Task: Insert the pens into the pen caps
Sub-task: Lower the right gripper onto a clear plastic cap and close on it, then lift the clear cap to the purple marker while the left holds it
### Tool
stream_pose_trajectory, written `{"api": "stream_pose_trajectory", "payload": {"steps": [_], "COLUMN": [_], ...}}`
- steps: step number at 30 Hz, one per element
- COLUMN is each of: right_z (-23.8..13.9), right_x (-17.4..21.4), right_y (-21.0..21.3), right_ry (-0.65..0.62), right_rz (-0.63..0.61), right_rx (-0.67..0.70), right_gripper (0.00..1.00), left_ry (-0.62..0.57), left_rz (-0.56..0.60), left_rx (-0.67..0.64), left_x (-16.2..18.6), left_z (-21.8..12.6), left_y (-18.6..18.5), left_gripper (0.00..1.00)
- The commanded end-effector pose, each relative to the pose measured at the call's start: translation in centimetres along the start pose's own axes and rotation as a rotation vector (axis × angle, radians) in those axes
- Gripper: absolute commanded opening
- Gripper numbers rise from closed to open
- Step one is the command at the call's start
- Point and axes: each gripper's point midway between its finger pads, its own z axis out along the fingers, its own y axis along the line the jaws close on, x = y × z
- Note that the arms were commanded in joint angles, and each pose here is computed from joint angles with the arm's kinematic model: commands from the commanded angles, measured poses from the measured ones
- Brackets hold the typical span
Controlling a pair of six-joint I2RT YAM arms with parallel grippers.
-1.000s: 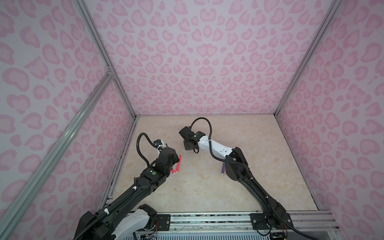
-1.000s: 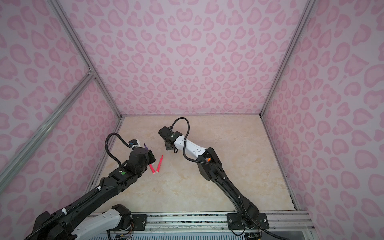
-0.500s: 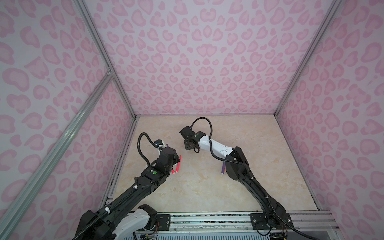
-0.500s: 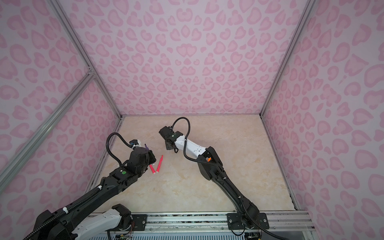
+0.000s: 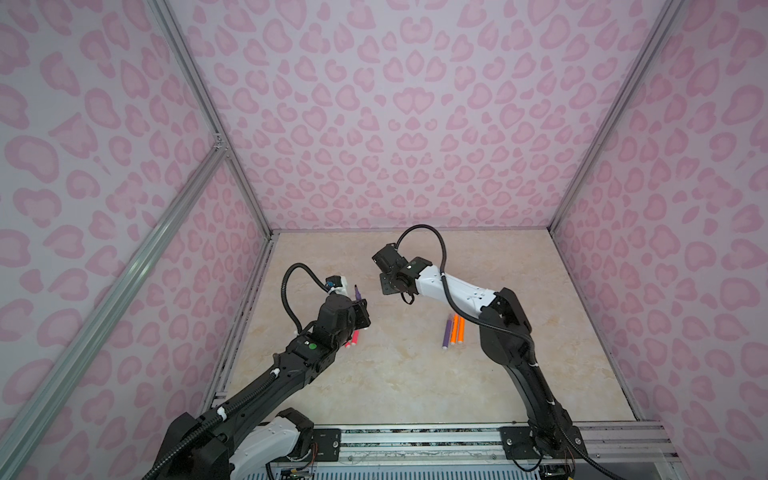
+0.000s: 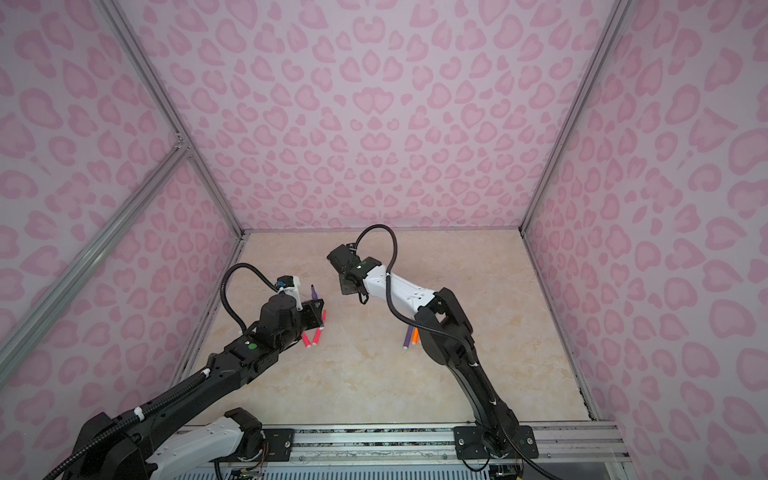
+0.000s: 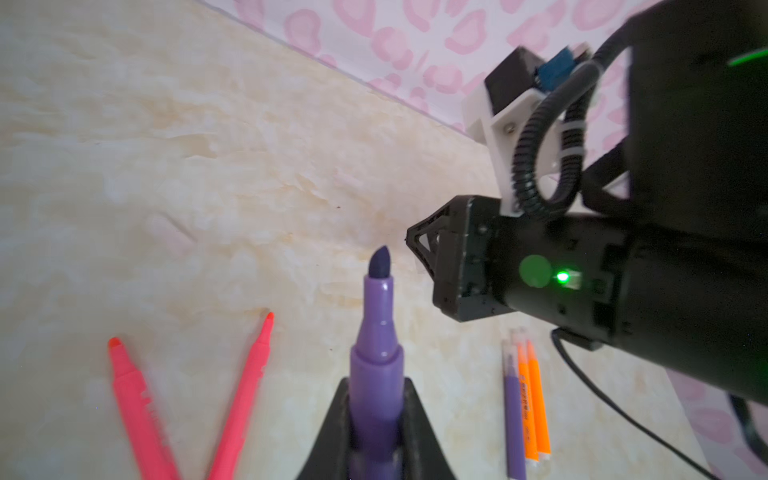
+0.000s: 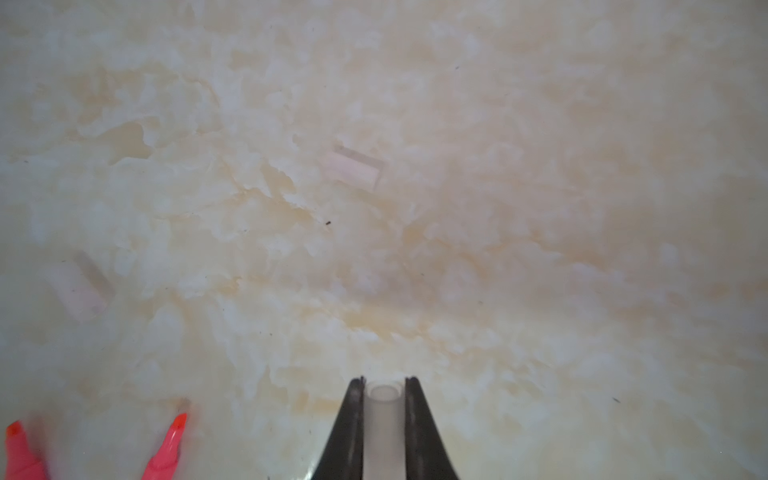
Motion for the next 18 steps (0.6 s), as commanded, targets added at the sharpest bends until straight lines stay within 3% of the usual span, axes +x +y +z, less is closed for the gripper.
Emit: {"api": "stream_pose_trajectory", "payload": {"steps": [1,11,18], "right_z": [-4.8,-18.9,-23.7], "right_x": [-3.0,1.0,4.2], "right_y": [-2.2,-11.9,-17.5], "right_ry": [-0.177,-0.55,-0.705], "right_rz": [0.135,0.361,0.46], "right_rx": [-0.053,-0.219,-0.209], "right_gripper": [0.09,0.04,0.04], "left_ry": [-0.052,0.013,0.107], "left_rz": [0.104,0.412,0.527], "left_rx": [0.266,0.581,0.664], "left_x": [-1.3,4.0,8.0], "left_z": [-1.2,-4.3,-4.4], "left_y": [-6.1,-16.9,-20.5], "left_gripper": [0.03,0.03,0.04]}}
